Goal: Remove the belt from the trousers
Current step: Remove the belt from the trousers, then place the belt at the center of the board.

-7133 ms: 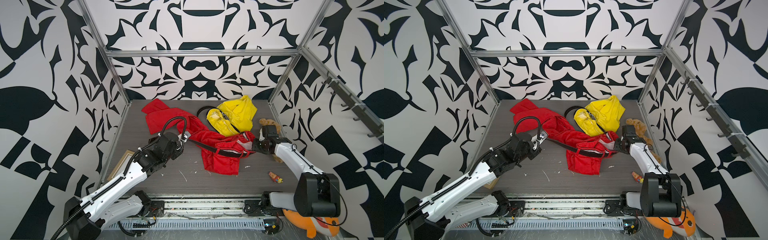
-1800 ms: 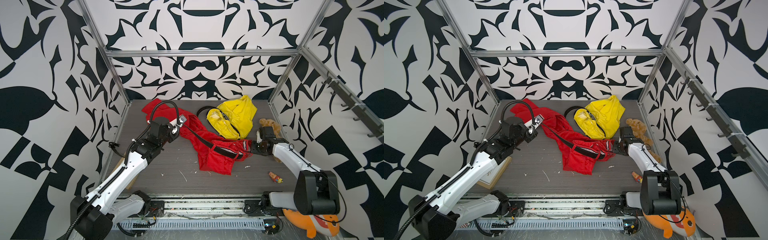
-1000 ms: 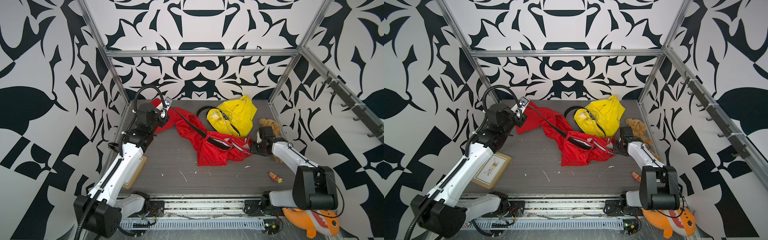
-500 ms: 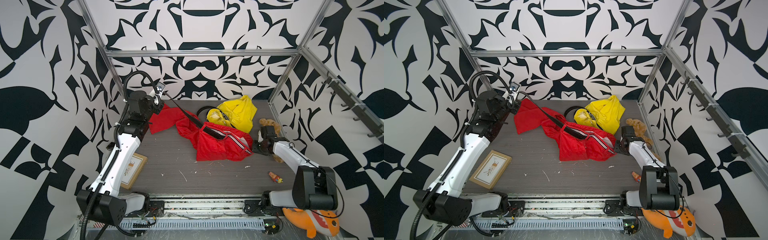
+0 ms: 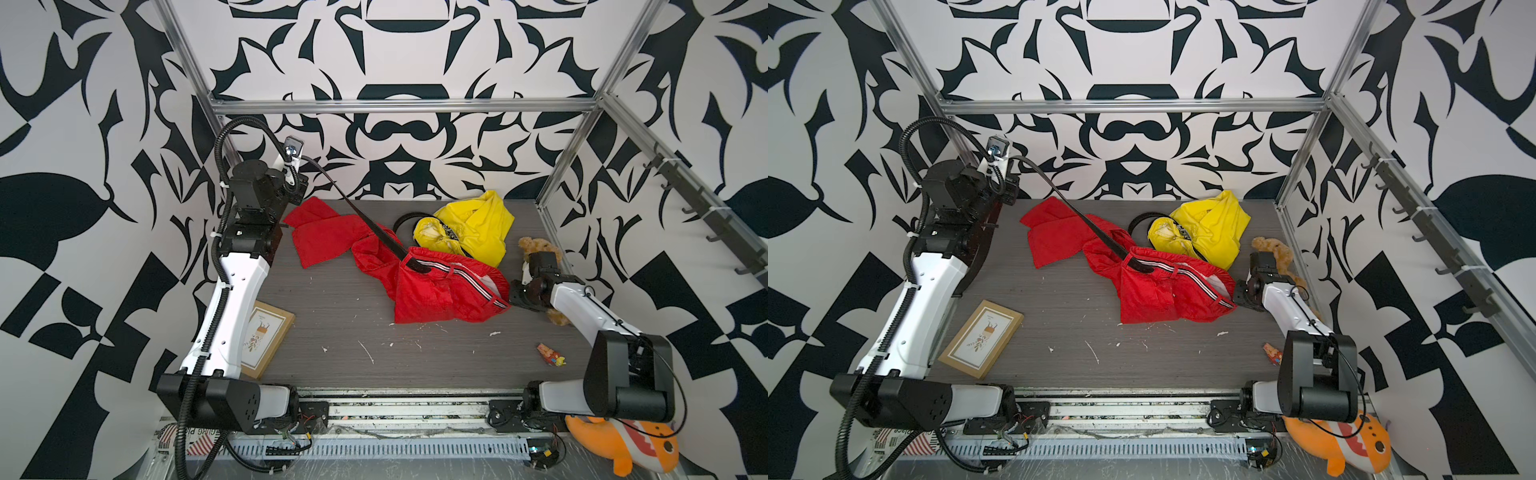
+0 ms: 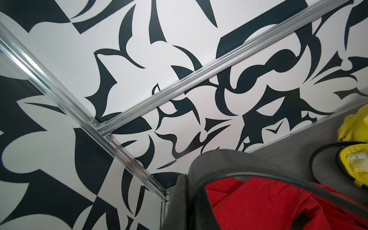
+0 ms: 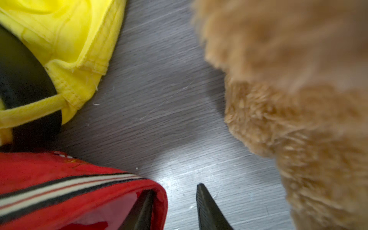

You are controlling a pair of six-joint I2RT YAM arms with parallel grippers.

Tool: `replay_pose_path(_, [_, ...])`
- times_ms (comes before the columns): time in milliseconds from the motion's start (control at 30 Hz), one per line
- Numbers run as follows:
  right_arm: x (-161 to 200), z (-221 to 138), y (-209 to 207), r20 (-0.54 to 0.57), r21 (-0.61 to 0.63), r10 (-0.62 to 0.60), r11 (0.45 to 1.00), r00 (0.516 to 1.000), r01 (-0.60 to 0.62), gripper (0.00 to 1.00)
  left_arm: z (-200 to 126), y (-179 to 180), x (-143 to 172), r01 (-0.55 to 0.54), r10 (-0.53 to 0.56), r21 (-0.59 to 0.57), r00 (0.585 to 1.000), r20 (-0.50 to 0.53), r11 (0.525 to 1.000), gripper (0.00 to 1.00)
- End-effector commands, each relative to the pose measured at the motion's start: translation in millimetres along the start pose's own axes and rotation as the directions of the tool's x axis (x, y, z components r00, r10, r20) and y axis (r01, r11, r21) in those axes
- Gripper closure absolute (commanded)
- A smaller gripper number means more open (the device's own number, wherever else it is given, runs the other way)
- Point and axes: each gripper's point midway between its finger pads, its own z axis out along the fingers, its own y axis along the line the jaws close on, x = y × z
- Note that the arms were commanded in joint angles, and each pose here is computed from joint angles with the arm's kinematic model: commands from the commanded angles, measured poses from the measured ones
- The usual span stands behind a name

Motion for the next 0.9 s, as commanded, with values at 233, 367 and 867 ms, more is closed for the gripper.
replay_pose_path(233, [-2, -3, -17, 0.014, 0.038, 0.036, 0.999, 0.999, -0.036, 0.61, -22, 75, -81, 0.099, -0.055, -0.183, 0.972, 0.229, 0.978, 1.0])
replay_pose_path(367, [-2, -1, -17, 0.01, 0.034, 0.038, 0.999, 0.999, -0.038, 0.61, -27, 80, -99, 0.118, -0.069, -0.166, 0.958, 0.279, 0.979, 1.0])
replay_pose_path(867, [2, -23, 9, 0.033, -0.106, 0.06, 0.993, 0.998, -0.057, 0.61, 60, 20, -15, 0.402, -0.402, 0.012, 0.915, 0.035, 0.916, 1.0])
